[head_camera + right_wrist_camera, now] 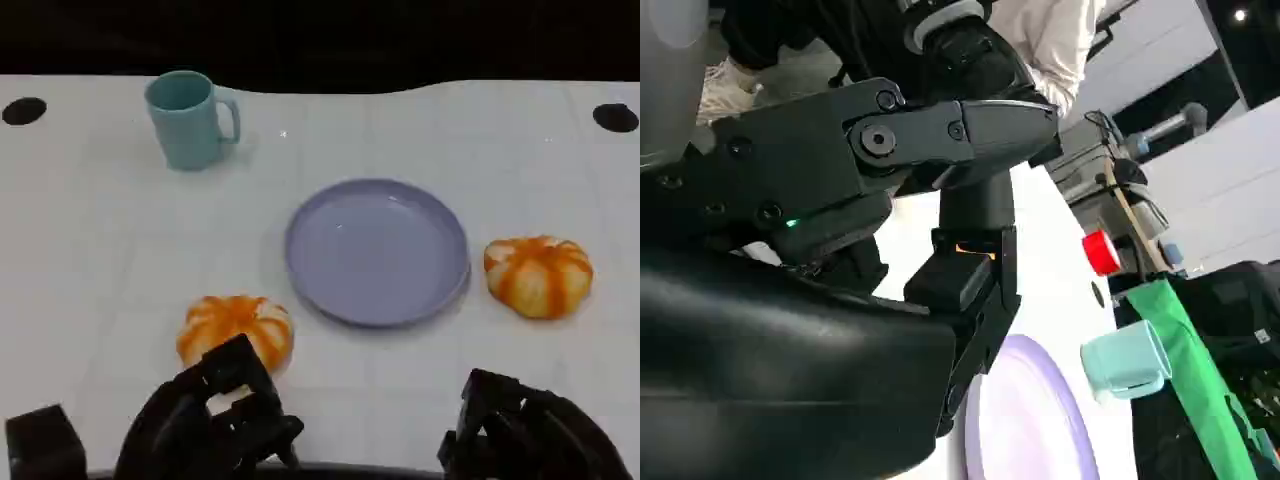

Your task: Grasp the bread from the table and place it into the plate.

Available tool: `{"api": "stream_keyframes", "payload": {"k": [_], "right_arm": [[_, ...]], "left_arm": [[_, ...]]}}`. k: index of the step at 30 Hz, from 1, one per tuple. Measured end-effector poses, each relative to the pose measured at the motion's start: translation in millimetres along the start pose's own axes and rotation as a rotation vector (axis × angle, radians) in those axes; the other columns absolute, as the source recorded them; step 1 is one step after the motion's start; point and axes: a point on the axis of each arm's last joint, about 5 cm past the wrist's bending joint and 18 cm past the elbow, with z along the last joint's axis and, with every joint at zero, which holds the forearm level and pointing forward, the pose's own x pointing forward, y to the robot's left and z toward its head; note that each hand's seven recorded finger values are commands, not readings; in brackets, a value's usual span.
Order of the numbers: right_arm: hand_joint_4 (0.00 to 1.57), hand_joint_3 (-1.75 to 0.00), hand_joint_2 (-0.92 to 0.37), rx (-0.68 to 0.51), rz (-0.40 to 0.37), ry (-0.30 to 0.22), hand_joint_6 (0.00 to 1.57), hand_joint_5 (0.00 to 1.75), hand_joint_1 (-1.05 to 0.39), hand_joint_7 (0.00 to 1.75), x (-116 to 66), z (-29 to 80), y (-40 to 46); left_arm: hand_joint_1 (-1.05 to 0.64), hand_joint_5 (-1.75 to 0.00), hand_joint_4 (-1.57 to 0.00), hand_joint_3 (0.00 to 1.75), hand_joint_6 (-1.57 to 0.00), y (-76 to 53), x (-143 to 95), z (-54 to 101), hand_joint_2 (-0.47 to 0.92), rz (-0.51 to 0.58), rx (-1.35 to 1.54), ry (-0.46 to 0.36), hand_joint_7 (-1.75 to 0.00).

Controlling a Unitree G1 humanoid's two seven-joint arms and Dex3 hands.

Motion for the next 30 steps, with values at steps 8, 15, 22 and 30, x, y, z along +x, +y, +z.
{"api": "stream_keyframes", "payload": {"k": [8,15,22,30], "right_arm": [[0.85,-0.26,-0.92,-0.003,0.002,-0.003,0.77,1.60,-0.71,1.34,0.8,0.9,-0.3],[0.86,-0.26,-0.92,-0.004,0.003,-0.004,0.77,1.60,-0.71,1.35,0.8,1.0,-0.5],[0.86,-0.25,-0.92,-0.003,0.003,-0.004,0.78,1.61,-0.71,1.35,0.9,1.1,-0.4],[0.85,-0.26,-0.92,-0.001,0.004,-0.007,0.76,1.60,-0.70,1.34,1.8,0.2,0.3]], "left_arm": [[-0.27,-1.75,-0.67,0.19,-0.49,0.7,-0.1,-0.1,0.79,0.004,0.000,0.000,-1.75],[-0.29,-1.75,-0.67,0.21,-0.49,0.8,-0.3,-0.8,0.78,0.006,0.000,0.002,-1.75],[-0.28,-1.75,-0.68,0.22,-0.49,0.7,-0.2,-0.8,0.78,0.005,0.001,0.002,-1.75],[-0.37,-1.75,-0.45,0.16,-0.38,0.9,-0.5,1.2,0.84,0.016,0.033,-0.043,-1.56]]}}
